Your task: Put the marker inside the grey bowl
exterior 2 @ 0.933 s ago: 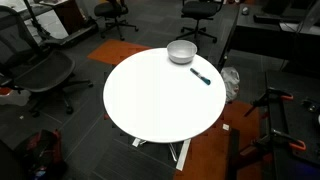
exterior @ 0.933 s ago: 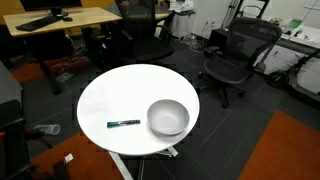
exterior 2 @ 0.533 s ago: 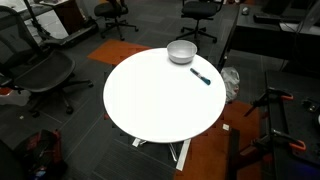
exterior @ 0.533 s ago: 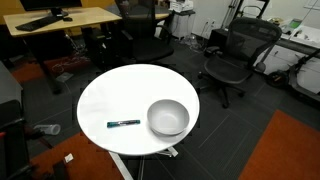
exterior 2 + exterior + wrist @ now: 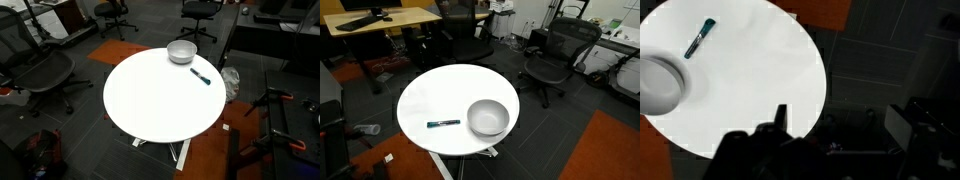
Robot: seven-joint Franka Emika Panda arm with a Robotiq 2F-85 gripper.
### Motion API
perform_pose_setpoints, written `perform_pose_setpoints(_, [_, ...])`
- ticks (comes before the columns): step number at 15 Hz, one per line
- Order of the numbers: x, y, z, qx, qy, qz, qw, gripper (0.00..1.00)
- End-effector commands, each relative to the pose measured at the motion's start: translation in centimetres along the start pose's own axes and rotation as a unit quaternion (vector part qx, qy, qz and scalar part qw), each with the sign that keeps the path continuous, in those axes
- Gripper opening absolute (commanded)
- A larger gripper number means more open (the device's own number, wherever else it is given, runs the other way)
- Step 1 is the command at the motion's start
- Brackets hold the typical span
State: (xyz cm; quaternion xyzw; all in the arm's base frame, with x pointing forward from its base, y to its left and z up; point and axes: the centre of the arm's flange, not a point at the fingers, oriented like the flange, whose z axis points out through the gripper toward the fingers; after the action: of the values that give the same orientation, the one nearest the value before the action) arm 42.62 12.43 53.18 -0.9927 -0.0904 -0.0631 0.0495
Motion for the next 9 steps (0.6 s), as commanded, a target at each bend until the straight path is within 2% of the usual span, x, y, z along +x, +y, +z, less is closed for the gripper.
perform_pose_setpoints(1, [-1.2,2.6,0.4,0.002,0.007,0.029,0.9995,1.0])
perform_pose_setpoints(5, [-2.4,5.8,1.3,0.002,0.012,0.07,0.9974,1.0])
perform_pose_setpoints(9, [-3.8,9.0,2.7,0.0,0.036,0.114,0.9928,1.0])
